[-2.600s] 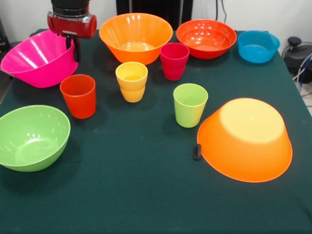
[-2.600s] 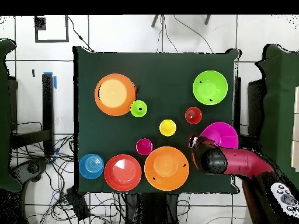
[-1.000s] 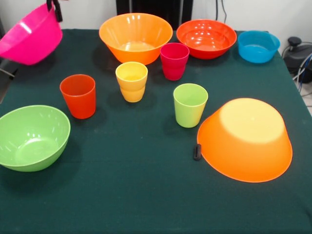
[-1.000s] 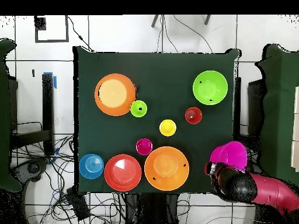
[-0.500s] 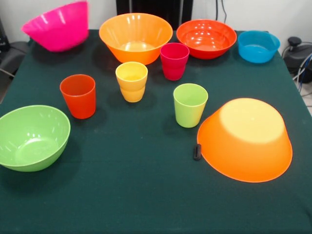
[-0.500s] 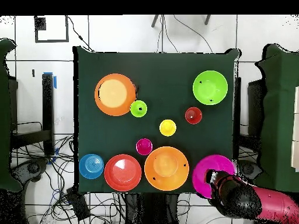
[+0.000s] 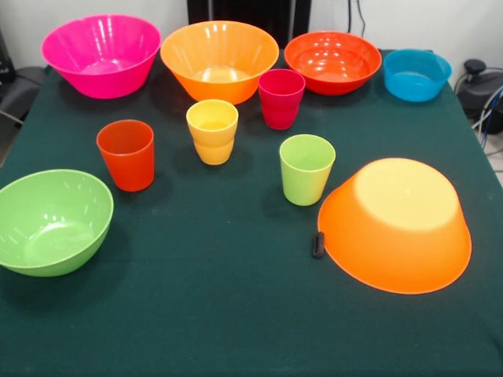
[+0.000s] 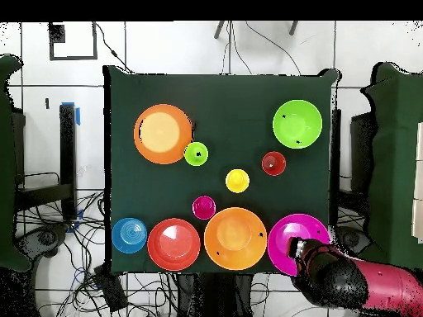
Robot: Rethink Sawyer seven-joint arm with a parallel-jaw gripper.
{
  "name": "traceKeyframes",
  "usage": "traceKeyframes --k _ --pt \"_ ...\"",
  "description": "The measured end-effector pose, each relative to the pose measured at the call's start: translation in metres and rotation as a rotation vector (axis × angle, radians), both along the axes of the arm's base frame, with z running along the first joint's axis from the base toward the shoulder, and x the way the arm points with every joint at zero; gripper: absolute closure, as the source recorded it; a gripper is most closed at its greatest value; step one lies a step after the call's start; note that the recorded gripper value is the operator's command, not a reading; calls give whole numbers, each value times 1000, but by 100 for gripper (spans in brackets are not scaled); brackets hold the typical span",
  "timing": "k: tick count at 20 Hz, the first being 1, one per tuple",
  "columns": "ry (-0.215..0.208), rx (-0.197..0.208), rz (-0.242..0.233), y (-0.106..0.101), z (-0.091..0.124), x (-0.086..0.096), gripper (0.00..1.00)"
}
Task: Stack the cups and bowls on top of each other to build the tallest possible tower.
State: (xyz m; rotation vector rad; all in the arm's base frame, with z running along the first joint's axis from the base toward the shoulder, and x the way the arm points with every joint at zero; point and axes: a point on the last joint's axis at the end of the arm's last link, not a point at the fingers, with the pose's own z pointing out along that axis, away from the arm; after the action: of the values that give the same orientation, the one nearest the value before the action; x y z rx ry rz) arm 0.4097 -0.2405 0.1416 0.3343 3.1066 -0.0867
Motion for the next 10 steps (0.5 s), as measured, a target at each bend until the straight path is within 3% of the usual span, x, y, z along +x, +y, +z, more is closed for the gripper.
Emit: traceKeyframes --k 10 --pt "-13 -2 45 12 4 12 100"
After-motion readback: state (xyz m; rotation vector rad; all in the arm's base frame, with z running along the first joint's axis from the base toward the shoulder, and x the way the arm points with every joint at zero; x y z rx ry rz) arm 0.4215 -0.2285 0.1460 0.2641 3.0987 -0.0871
